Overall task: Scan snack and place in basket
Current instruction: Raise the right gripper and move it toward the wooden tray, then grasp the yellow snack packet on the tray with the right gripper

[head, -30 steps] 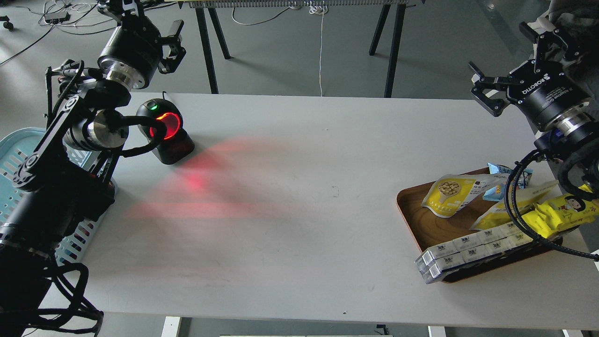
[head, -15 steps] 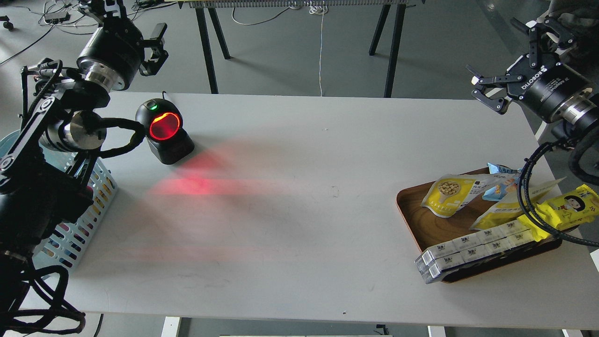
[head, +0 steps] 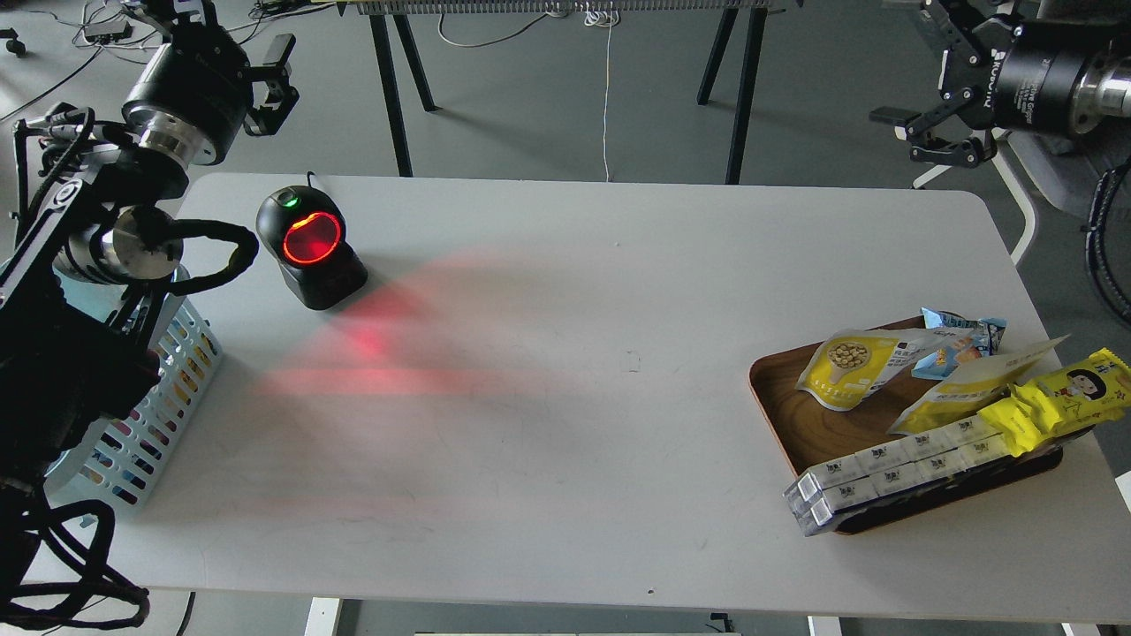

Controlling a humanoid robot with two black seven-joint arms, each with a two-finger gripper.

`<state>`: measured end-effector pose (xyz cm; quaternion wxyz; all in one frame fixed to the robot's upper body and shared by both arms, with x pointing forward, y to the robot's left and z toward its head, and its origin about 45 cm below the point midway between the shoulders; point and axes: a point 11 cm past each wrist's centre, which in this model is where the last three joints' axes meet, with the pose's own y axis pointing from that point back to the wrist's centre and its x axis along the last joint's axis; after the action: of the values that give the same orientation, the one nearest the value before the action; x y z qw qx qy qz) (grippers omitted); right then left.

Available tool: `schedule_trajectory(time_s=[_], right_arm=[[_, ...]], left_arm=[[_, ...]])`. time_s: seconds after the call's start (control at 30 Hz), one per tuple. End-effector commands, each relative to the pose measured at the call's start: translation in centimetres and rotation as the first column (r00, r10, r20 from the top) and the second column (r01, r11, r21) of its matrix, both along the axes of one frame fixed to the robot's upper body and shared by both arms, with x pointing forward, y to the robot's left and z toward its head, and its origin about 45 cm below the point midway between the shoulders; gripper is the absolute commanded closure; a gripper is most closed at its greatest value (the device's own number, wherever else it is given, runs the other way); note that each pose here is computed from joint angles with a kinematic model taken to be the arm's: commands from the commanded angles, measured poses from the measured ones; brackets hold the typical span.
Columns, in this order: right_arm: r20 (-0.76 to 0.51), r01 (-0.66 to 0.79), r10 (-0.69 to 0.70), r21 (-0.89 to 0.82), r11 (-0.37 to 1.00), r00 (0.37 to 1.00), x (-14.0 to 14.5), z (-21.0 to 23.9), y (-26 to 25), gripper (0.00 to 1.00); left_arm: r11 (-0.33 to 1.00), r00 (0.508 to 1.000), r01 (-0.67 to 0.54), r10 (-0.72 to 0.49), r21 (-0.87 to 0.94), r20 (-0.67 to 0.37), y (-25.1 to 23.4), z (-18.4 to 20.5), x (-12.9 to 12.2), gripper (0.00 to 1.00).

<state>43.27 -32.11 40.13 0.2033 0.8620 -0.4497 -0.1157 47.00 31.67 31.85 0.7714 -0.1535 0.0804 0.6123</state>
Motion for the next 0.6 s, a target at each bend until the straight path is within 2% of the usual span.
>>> schedule_trajectory(time_s=[0.0, 0.13, 0.27, 0.43, 0.57], right_arm=[[-0.047, -0.058, 0.051, -0.153, 0.987, 0.998, -1.9, 2.3, 1.3, 0.01], [-0.162, 0.005, -0.056, -0.295, 0.956, 0.985, -4.5, 2.1, 1.3, 0.02], [-0.295, 0.157, -0.249, -0.303, 0.94, 0.923, -7.6, -0.5, 2.0, 0.02], [-0.364, 0.285, -0.397, -0.323, 0.902, 0.842, -8.9, -3.2, 0.7, 0.02], [-0.416, 0.313, -0.431, -0.323, 0.893, 0.801, -9.8, -5.5, -0.8, 0.03]], left_arm=[[1.0, 1.0, 0.001, -0.001, -0.006, 0.003, -0.2, 0.0, 0.0, 0.0], [1.0, 1.0, 0.008, -0.008, -0.006, 0.011, -0.5, 0.3, 0.0, 0.0], [1.0, 1.0, -0.004, 0.004, -0.007, 0.025, -0.2, 0.5, -0.1, 0.0], [1.0, 1.0, 0.004, -0.004, -0.017, 0.029, -0.9, 0.3, 0.0, 0.0], [0.999, 1.0, 0.018, -0.017, -0.028, 0.023, -1.8, 0.0, 0.0, 0.0]])
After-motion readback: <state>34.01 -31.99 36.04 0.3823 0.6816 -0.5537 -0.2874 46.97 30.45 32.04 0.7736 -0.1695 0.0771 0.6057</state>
